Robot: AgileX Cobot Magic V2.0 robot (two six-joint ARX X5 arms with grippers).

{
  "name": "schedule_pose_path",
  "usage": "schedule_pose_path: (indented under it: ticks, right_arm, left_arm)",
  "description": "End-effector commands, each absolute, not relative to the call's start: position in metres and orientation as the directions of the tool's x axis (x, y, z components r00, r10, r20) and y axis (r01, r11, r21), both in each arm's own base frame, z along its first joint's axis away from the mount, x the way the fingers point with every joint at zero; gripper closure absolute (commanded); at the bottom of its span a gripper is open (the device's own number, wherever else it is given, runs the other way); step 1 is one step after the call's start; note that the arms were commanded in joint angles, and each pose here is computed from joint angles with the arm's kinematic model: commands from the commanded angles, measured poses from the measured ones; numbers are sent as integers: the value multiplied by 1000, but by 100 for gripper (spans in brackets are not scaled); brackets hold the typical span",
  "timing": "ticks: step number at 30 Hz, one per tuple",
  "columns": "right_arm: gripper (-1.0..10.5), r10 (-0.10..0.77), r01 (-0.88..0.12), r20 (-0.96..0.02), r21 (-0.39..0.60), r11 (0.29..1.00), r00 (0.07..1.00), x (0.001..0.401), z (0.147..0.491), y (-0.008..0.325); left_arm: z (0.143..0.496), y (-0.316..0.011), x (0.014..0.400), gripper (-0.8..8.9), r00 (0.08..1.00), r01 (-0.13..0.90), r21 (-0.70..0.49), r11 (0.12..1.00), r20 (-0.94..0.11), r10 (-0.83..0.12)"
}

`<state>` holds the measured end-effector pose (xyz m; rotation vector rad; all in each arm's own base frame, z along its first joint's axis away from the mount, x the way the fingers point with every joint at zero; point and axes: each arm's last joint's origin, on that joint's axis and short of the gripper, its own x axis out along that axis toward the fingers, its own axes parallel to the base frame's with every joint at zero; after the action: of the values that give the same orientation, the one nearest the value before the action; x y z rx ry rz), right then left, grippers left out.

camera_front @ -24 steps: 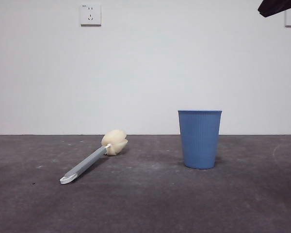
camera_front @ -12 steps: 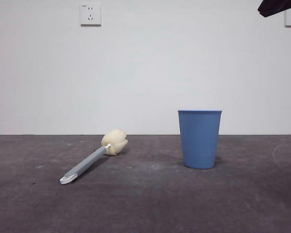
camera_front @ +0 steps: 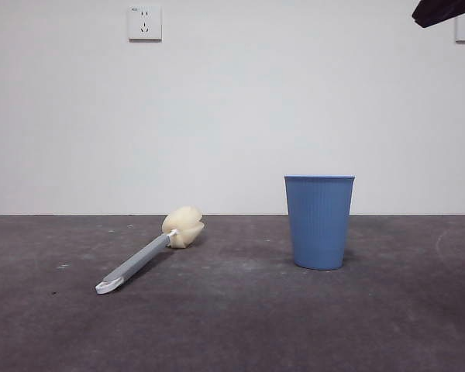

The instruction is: Pick up the cup brush,pick up the cup,insert the brush into the cup,clean the cup,put the cup brush back,put the cup back to the fixed position on the table

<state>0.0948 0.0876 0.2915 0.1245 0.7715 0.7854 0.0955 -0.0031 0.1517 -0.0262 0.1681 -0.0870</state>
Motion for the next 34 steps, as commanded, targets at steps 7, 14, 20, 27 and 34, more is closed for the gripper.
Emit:
schedule_pose_path:
  ticks: [7, 14, 20, 27, 34]
  right_arm:
    - [946, 678, -586, -575, 379, 716, 457, 95, 292, 88]
    - [946, 678, -586, -575, 379, 716, 457, 95, 292, 88]
    - [946, 675, -610, -573, 345, 713, 465, 95, 292, 87]
    - [946, 500, -523, -460, 88, 848, 734, 109, 294, 68]
    - [946, 407, -391, -263, 114, 913, 875, 119, 260, 32]
  left_arm:
    - [147, -3, 96, 816, 981, 79, -40, 996, -175, -85]
    - [147, -3, 96, 816, 981, 79, -40, 996, -175, -85]
    - [148, -3, 96, 816, 981, 79, -40, 996, -175, -85]
    - [147, -3, 96, 816, 981, 79, -40, 996, -175, -85]
    - [147, -3, 96, 816, 981, 79, -40, 996, -175, -85]
